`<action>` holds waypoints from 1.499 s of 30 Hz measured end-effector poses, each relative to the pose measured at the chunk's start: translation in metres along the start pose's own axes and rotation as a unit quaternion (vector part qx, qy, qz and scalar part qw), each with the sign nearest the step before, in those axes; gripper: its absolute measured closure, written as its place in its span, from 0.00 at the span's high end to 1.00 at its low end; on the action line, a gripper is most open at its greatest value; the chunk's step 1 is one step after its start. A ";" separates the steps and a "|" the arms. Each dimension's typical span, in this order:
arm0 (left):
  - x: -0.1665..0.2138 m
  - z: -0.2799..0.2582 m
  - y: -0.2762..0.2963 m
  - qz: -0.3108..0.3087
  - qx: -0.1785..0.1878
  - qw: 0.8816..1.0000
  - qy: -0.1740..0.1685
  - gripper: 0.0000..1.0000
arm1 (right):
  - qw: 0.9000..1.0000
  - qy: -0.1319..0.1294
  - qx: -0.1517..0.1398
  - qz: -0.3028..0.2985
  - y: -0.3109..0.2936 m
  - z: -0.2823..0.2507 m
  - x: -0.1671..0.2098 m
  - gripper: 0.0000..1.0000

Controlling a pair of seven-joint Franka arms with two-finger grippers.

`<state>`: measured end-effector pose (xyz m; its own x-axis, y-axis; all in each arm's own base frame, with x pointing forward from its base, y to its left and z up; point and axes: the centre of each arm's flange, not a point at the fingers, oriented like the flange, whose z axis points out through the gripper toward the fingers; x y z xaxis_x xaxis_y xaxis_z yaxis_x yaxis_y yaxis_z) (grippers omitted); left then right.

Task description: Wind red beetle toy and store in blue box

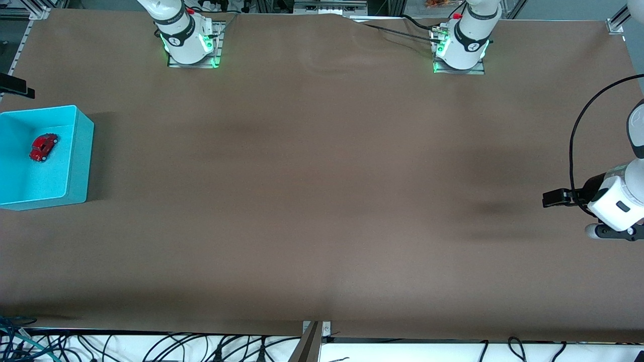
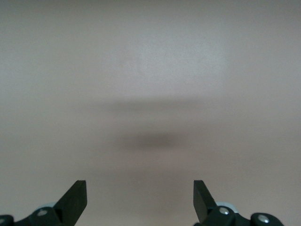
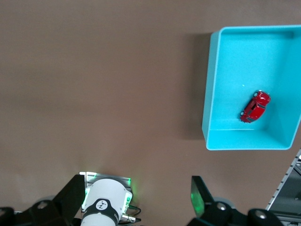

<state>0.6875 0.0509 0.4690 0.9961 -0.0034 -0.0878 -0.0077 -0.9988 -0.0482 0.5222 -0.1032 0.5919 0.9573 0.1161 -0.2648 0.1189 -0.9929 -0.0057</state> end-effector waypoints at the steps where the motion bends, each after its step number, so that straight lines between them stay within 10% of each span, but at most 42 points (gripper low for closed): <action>1: 0.000 0.000 0.000 0.000 0.000 1.000 0.000 1.00 | 1.000 0.002 0.000 -0.001 -0.005 -0.002 0.000 1.00; 23: 0.000 0.000 0.000 0.000 0.000 1.000 0.000 1.00 | 1.000 0.018 -0.009 0.007 -0.112 -0.012 0.017 1.00; 45: 0.000 0.000 0.000 0.000 0.000 1.000 0.000 1.00 | 0.995 0.099 -0.016 0.026 -0.130 0.001 0.056 1.00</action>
<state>0.6876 0.0509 0.4686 0.9961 -0.0035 -0.0884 -0.0077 -0.9988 -0.0479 0.5603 0.0322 0.5768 0.9951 0.0703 -0.0690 0.0728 -0.9967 0.0351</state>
